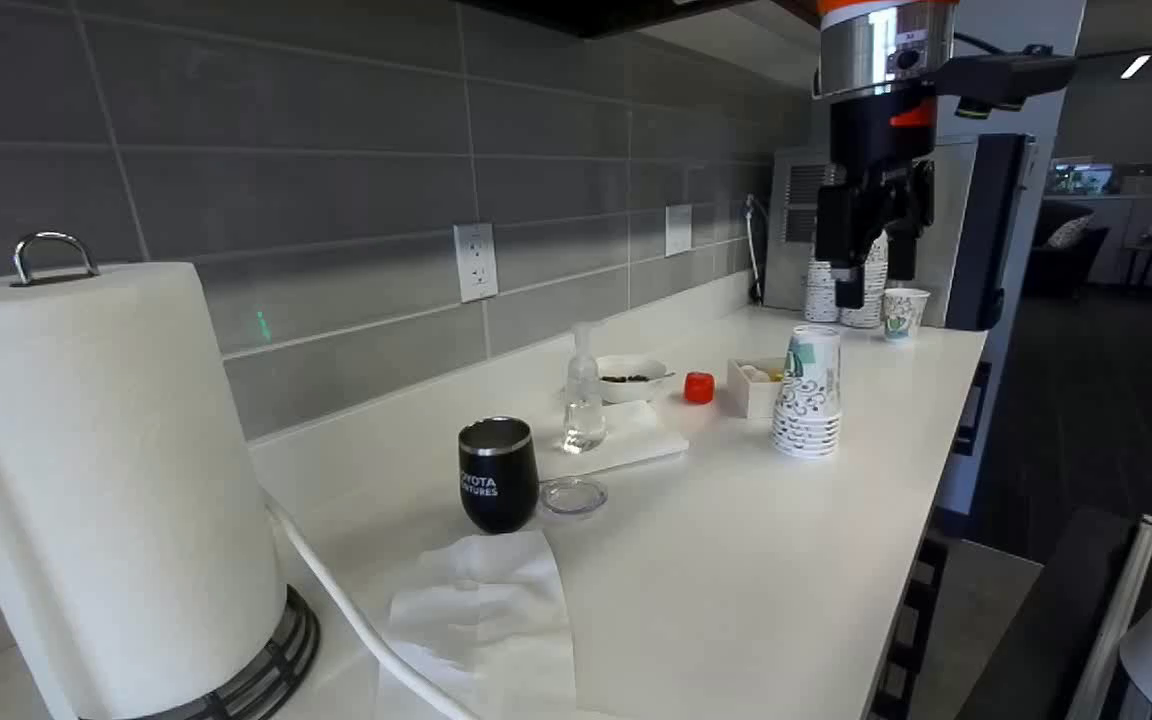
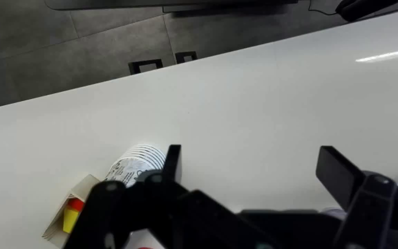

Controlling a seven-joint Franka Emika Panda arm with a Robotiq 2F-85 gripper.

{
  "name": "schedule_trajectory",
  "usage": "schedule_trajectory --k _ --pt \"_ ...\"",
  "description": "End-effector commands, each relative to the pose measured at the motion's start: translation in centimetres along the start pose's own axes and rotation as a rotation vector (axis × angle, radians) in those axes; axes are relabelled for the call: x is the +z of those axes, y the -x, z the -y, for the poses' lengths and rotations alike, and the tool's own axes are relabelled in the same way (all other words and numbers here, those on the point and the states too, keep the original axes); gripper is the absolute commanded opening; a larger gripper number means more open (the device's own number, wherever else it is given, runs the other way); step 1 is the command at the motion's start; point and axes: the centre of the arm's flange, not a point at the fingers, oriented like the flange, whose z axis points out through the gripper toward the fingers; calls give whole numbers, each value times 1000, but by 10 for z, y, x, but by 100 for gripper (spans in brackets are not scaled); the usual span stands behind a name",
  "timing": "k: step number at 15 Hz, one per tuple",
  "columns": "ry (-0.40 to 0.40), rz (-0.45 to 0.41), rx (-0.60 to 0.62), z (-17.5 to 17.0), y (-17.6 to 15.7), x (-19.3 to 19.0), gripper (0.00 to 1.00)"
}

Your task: Put the lid on the black coffee mug

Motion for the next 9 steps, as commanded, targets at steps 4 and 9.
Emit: schedule_trajectory --k 4,9 --pt "0 0 0 0 0 0 100" --pt "4 -30 -36 -2 -16 0 100"
